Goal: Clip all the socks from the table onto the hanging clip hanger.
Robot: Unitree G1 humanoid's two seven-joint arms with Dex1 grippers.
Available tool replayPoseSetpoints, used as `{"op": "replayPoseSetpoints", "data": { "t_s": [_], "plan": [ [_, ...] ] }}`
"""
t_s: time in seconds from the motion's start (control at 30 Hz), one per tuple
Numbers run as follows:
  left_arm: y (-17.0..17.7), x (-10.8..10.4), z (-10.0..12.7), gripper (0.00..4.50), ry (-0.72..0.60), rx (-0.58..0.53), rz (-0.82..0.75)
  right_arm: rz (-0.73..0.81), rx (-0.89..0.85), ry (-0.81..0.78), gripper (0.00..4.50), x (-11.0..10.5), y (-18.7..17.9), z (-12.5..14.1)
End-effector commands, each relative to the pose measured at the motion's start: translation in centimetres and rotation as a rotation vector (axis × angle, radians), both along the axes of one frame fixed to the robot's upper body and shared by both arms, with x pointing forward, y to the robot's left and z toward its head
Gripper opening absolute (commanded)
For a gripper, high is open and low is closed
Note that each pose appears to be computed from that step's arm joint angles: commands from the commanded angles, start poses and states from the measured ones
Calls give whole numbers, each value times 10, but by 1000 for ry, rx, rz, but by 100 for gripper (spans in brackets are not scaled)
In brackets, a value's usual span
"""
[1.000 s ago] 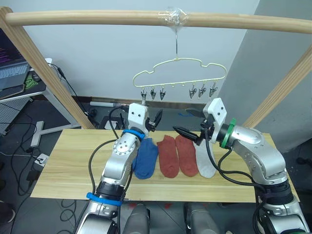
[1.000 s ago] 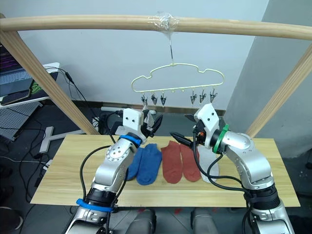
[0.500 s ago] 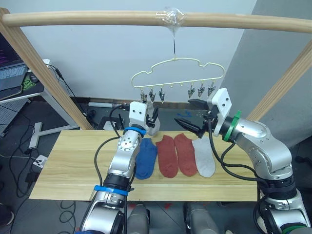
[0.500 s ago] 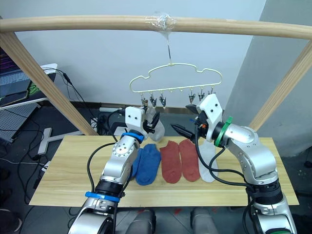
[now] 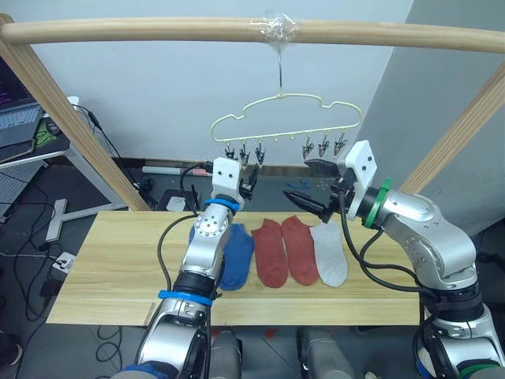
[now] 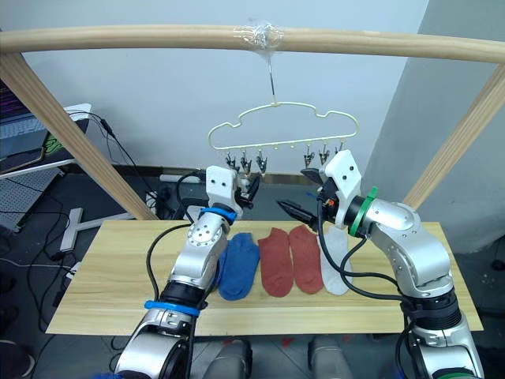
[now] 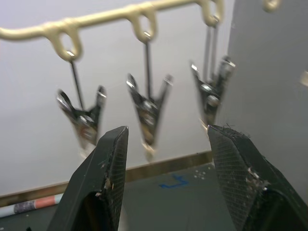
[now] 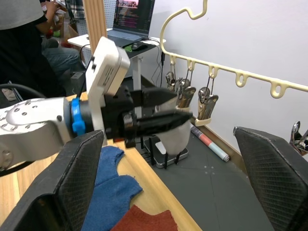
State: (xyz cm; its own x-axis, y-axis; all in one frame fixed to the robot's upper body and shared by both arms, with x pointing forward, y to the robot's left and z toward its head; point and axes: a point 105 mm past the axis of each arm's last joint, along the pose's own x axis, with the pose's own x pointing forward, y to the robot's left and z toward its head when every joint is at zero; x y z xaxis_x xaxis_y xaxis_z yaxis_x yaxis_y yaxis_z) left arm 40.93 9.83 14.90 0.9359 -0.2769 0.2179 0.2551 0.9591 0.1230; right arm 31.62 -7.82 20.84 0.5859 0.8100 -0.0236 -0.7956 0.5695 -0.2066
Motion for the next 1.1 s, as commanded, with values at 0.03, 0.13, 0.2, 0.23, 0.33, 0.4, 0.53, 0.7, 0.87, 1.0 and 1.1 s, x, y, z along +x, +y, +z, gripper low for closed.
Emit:
{"op": "replayPoseSetpoints", "data": {
  "t_s": [0.03,0.13,0.2,0.23,0.33,0.4,0.53,0.7,0.87,1.0,1.1],
  "plan": [
    [3,2,15,269,-60,2,11,9,11,-73,450,-4,1,18],
    [4,4,15,269,-61,1,12,9,12,-74,450,-4,1,19],
    [4,4,17,269,-66,2,12,9,14,-75,450,-4,1,19],
    [4,5,18,269,-69,2,11,8,14,-75,450,-4,1,19],
    [2,7,22,269,-83,2,7,8,14,-77,450,-4,1,20],
    [1,7,25,269,-91,3,3,8,15,-77,450,-5,2,20],
    [-1,8,29,269,-104,5,0,7,18,-79,450,-4,2,21],
    [1,9,35,269,-121,3,7,5,17,-80,450,-4,2,21],
    [1,11,38,269,-122,-11,7,1,21,-78,450,-2,3,21],
    [0,11,36,269,-115,-12,5,2,20,-77,450,-3,3,21],
    [0,11,35,269,-114,-9,3,0,19,-76,450,-2,2,21]
  ]
}}
